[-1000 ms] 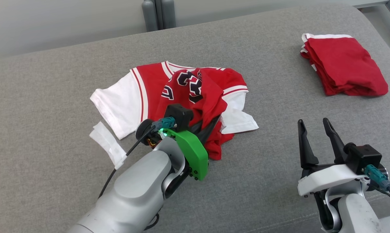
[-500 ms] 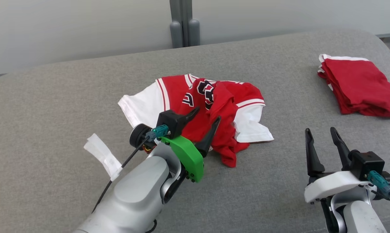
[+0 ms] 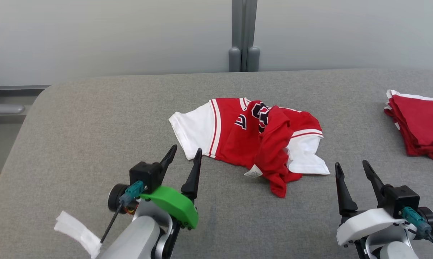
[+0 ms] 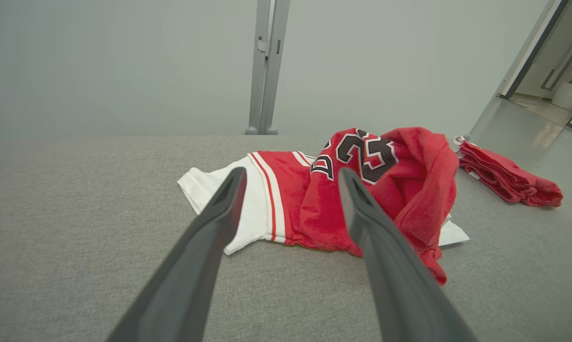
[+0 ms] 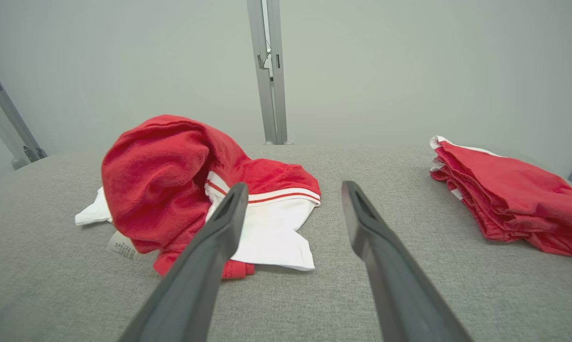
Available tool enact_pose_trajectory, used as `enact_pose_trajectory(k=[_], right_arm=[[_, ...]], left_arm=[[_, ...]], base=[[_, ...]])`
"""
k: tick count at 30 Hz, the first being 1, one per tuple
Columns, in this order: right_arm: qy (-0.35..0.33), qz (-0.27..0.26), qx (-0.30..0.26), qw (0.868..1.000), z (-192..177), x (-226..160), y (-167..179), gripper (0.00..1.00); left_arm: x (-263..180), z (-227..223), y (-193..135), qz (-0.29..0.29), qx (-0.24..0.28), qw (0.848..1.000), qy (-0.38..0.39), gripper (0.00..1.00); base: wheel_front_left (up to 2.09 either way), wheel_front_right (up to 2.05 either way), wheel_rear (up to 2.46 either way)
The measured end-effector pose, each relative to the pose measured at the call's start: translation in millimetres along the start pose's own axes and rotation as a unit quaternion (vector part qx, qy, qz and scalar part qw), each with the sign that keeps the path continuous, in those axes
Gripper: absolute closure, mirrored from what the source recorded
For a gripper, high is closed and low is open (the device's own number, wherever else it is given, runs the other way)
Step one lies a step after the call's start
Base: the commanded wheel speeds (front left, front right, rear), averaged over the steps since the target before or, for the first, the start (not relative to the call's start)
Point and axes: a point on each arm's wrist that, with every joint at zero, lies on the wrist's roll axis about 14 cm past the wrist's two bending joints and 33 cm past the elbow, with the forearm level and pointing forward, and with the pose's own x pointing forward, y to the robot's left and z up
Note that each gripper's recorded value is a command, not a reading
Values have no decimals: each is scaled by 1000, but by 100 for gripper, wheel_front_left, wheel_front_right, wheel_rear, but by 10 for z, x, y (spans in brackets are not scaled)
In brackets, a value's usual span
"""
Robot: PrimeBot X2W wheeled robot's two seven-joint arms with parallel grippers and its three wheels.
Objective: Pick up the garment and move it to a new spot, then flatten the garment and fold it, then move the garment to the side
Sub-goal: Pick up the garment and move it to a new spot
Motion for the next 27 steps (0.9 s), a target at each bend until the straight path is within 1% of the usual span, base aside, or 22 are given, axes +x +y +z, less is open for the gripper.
enact_pose_trajectory(k=[5, 9, 16, 27], right_arm=[[6, 11, 1, 1000, -58, -46, 77, 0], [9, 13, 12, 1000, -96, -68, 101, 0], [11, 15, 35, 999, -145, -95, 138, 0], [11, 14, 35, 999, -168, -78, 136, 0]], left_arm=[[-283, -50, 247, 55, -8, 998, -11, 0], [-438, -58, 356, 80, -6, 997, -20, 0], [-567, -146, 401, 95, -7, 995, -16, 0], [-552, -172, 410, 94, -7, 995, -16, 0]], base=[[0, 0, 0], [0, 0, 0], [0, 0, 0], [0, 0, 0]])
